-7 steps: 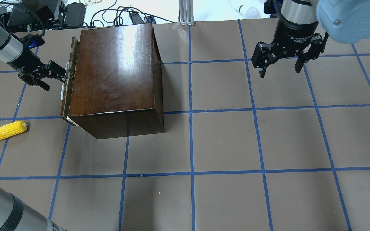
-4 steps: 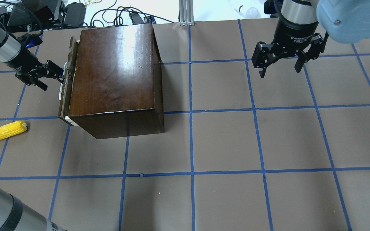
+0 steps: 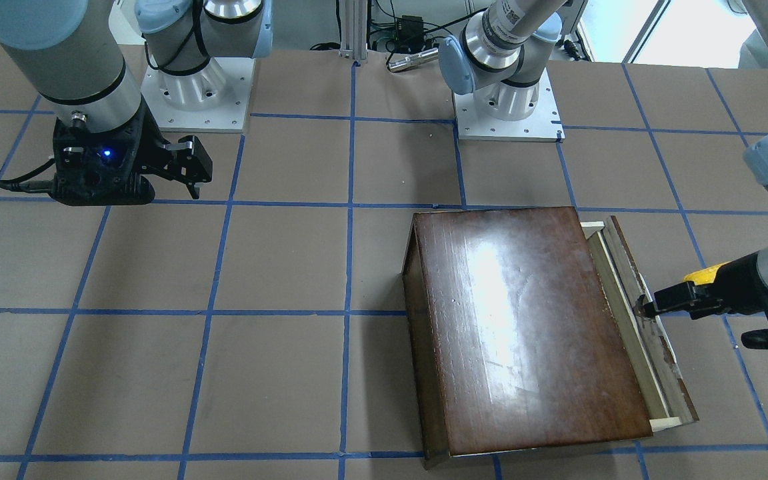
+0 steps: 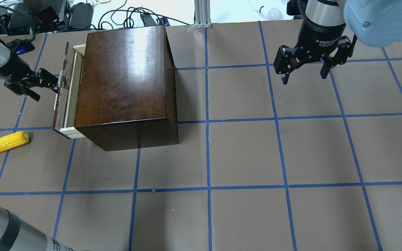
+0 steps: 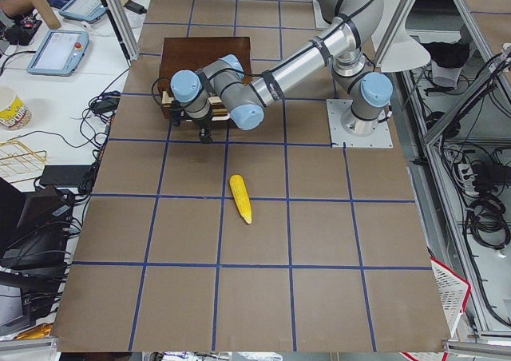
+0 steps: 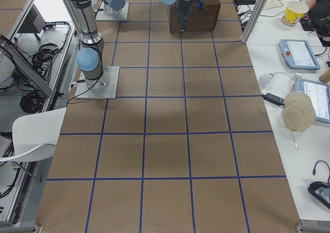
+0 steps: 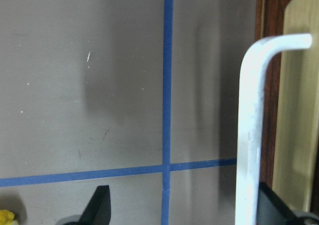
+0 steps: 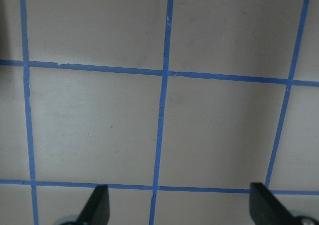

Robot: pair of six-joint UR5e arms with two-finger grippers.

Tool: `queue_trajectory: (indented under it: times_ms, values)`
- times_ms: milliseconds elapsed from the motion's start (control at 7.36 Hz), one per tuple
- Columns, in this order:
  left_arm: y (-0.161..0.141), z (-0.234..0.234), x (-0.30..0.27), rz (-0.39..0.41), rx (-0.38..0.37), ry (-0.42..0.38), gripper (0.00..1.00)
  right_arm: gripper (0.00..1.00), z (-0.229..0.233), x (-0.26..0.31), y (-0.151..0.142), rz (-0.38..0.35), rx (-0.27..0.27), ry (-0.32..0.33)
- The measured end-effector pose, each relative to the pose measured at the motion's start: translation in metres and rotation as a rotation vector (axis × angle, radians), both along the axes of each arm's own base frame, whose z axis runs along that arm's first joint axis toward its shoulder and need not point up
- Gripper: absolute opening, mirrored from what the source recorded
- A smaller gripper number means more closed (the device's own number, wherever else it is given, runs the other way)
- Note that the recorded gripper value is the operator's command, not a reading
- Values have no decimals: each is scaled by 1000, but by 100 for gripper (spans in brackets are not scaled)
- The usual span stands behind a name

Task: Open drawer and put corn inside
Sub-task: 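Pull the drawer outward from the cabinet with the left gripper, then release the handle and move the left gripper away from the drawer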

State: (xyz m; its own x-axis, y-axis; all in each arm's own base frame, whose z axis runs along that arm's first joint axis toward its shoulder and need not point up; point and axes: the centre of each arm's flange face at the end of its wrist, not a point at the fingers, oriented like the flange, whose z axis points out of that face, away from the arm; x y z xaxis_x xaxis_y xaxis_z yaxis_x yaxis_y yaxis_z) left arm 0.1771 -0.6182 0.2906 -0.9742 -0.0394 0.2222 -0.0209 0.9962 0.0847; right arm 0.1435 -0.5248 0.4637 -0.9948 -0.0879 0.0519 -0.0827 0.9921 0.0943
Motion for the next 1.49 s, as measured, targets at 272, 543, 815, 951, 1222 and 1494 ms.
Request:
queue_trajectory:
  times_ms: [272,543,815,951,1222,1494]
  values:
    - [3,2,8,2,-3,-3,100,100,0,0,0,0,0,0]
    - [8,1,24,15,-4,0,100,100,0,0,0,0,0,0]
    - [10,0,29,14,-4,2,100,100,0,0,0,0,-1,-1]
    - [10,0,29,14,-3,3,100,100,0,0,0,0,-1,-1]
    - [10,1,30,13,-3,2,100,100,0,0,0,0,0,-1]
    - [10,2,31,12,-1,-6,100,100,0,0,0,0,-1,-1]
